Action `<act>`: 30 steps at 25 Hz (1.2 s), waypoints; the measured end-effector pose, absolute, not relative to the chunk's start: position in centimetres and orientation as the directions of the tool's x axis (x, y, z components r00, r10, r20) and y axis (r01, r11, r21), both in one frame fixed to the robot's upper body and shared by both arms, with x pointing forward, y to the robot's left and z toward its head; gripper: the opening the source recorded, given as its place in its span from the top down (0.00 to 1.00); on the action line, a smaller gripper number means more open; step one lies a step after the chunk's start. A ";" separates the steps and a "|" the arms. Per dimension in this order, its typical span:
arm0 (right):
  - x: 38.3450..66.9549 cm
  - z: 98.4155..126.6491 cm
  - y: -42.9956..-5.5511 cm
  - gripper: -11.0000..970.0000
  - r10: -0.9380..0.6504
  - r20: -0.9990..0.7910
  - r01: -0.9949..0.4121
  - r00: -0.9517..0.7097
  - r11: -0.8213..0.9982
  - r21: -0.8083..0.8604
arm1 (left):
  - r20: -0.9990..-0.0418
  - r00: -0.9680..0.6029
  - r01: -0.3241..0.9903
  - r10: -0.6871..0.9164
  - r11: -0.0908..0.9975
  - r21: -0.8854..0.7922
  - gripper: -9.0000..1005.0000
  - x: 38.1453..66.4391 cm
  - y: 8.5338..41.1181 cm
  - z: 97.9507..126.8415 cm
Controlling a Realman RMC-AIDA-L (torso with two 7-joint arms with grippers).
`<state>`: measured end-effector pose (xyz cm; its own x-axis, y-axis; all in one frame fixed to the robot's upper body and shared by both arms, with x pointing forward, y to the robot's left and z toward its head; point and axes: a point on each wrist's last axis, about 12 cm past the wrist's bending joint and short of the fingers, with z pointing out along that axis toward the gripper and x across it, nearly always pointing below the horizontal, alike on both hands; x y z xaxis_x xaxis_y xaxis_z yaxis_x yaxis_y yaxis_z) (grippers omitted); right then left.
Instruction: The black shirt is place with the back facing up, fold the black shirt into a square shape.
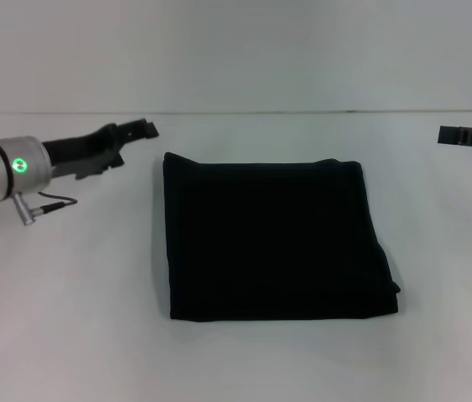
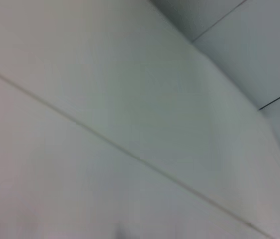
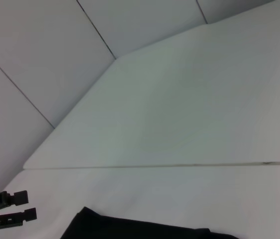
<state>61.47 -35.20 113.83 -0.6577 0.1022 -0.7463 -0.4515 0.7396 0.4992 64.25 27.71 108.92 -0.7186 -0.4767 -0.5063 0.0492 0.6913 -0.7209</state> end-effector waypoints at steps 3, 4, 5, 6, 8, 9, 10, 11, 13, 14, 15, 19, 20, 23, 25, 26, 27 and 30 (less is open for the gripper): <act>61.6 113.6 -34.8 0.06 0.086 -0.744 -0.455 -0.663 0.743 0.491 | -0.506 -0.735 0.048 -0.452 0.709 -0.703 0.06 64.4 26.8 108.7; 61.6 113.5 -34.7 0.06 0.083 -0.744 -0.456 -0.663 0.743 0.490 | -0.506 -0.738 0.051 -0.446 0.711 -0.701 0.06 64.5 26.6 108.7; 61.6 113.5 -34.6 0.06 0.079 -0.744 -0.459 -0.664 0.742 0.488 | -0.507 -0.742 0.055 -0.438 0.714 -0.698 0.06 64.5 26.3 108.7; 61.6 113.5 -34.5 0.06 0.075 -0.745 -0.462 -0.663 0.742 0.486 | -0.507 -0.745 0.054 -0.434 0.718 -0.694 0.06 64.6 26.0 108.6; 61.6 113.4 -34.3 0.06 0.068 -0.746 -0.467 -0.662 0.741 0.482 | -0.506 -0.749 0.049 -0.428 0.726 -0.686 0.06 64.6 25.5 108.3; 61.6 113.3 -34.2 0.06 0.065 -0.747 -0.470 -0.662 0.741 0.481 | -0.506 -0.749 0.046 -0.428 0.729 -0.683 0.06 64.7 25.3 108.2; 61.6 113.3 -34.2 0.06 0.063 -0.748 -0.471 -0.661 0.741 0.479 | -0.505 -0.752 0.044 -0.423 0.732 -0.680 0.06 64.6 25.0 108.0; 61.6 113.3 -34.1 0.06 0.062 -0.748 -0.469 -0.660 0.744 0.476 | -0.505 -0.755 0.045 -0.417 0.736 -0.676 0.06 64.6 24.8 107.9; 61.6 113.1 -34.1 0.06 0.056 -0.751 -0.471 -0.658 0.747 0.469 | -0.510 -0.762 0.053 -0.399 0.746 -0.663 0.06 64.6 24.3 107.8; 61.6 113.1 -34.1 0.06 0.053 -0.751 -0.473 -0.658 0.747 0.467 | -0.511 -0.764 0.056 -0.393 0.749 -0.660 0.06 64.6 24.2 107.7; 61.6 113.1 -34.0 0.06 0.049 -0.752 -0.474 -0.657 0.748 0.464 | -0.513 -0.765 0.058 -0.390 0.752 -0.657 0.06 64.6 24.1 107.7; 61.5 112.9 -34.1 0.06 0.050 -0.753 -0.472 -0.657 0.751 0.461 | -0.519 -0.766 0.064 -0.380 0.757 -0.650 0.06 64.8 23.8 107.8; 61.5 112.9 -34.1 0.06 0.050 -0.752 -0.471 -0.657 0.752 0.462 | -0.519 -0.767 0.067 -0.377 0.757 -0.650 0.06 64.8 23.6 107.8; 61.5 112.8 -34.1 0.06 0.051 -0.751 -0.469 -0.658 0.752 0.463 | -0.519 -0.774 0.078 -0.363 0.758 -0.647 0.06 64.7 23.0 107.7; 61.4 112.8 -34.1 0.06 0.054 -0.751 -0.468 -0.658 0.752 0.464 | -0.520 -0.777 0.083 -0.354 0.762 -0.642 0.06 64.7 22.6 107.6; 61.4 112.8 -34.1 0.06 0.055 -0.751 -0.468 -0.658 0.752 0.464 | -0.521 -0.778 0.082 -0.350 0.766 -0.637 0.06 64.7 22.3 107.5; 61.4 112.8 -34.1 0.06 0.056 -0.751 -0.467 -0.658 0.752 0.465 | -0.522 -0.778 0.082 -0.349 0.768 -0.636 0.06 64.7 22.2 107.5; 61.4 112.8 -34.1 0.06 0.057 -0.752 -0.466 -0.657 0.753 0.465 | -0.524 -0.782 0.083 -0.339 0.775 -0.626 0.07 64.7 21.9 107.3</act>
<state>61.43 -34.11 112.77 -0.6572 0.0568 -0.7516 -0.4664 0.7527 0.4647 64.71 21.89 107.28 -0.7816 -0.3391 -0.5235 0.0828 0.7755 -0.6259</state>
